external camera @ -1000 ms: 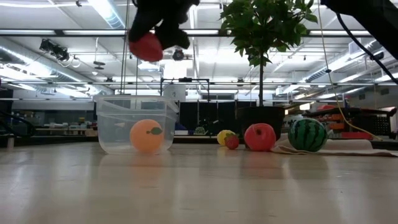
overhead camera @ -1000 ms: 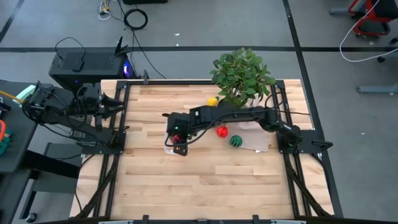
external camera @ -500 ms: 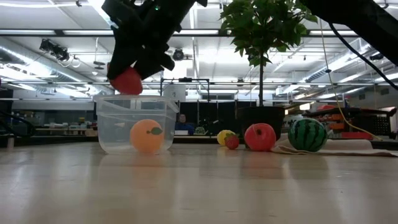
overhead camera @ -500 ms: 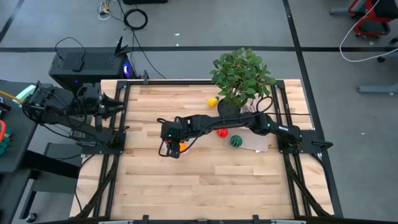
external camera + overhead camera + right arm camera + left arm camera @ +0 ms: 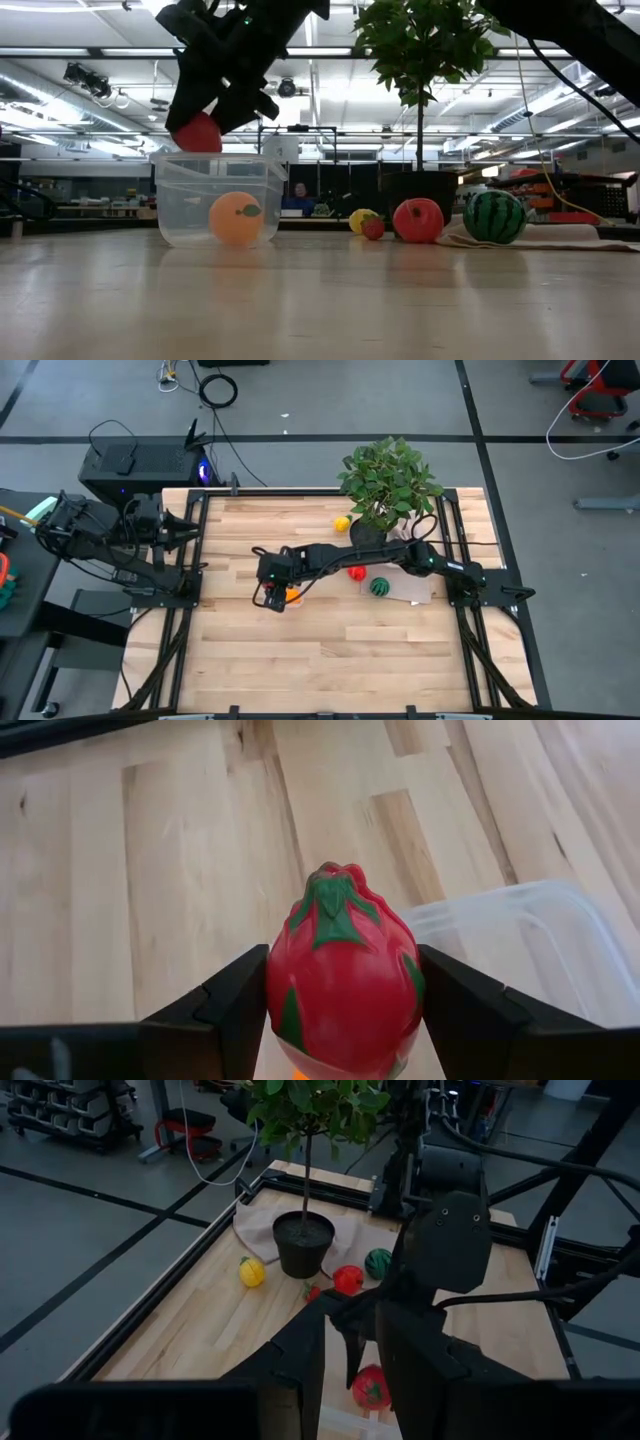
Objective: Pick and placing Produce into tupperware
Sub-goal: Put the red dragon fruit into the transparent bin
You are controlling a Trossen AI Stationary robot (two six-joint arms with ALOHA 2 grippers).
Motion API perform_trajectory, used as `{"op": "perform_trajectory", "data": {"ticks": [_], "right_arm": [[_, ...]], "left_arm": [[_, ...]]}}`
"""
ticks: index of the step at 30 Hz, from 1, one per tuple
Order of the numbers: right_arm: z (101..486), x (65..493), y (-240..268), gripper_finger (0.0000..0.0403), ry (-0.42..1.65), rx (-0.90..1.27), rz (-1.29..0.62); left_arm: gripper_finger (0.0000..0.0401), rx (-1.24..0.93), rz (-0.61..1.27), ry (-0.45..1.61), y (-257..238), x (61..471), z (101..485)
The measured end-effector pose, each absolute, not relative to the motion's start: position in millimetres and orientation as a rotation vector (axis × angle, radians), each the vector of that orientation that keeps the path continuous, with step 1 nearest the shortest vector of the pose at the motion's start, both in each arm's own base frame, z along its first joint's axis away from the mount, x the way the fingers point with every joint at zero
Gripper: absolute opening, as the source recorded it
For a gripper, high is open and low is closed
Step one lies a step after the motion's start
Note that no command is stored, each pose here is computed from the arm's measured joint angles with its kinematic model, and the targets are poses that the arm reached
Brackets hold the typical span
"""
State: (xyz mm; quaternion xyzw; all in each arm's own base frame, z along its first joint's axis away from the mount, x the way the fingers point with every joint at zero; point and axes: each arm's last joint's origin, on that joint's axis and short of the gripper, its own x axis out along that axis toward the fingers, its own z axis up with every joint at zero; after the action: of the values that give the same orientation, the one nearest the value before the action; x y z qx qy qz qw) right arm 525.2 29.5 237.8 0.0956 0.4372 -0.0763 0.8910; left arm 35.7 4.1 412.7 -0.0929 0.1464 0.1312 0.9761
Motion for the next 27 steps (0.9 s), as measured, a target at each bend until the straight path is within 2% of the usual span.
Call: {"op": "perform_trajectory", "data": {"ticks": [22,27], "right_arm": [[237.9,525.0,33.2,0.0232,0.913,0.289,-0.144],[237.9,524.9,33.6,0.0245,0.914,0.29,-0.144]], "left_arm": [[0.0101,-0.186,0.264,0.295,4.1,35.7,412.7],[0.0101,-0.186,0.264,0.295,4.1,35.7,412.7]]}}
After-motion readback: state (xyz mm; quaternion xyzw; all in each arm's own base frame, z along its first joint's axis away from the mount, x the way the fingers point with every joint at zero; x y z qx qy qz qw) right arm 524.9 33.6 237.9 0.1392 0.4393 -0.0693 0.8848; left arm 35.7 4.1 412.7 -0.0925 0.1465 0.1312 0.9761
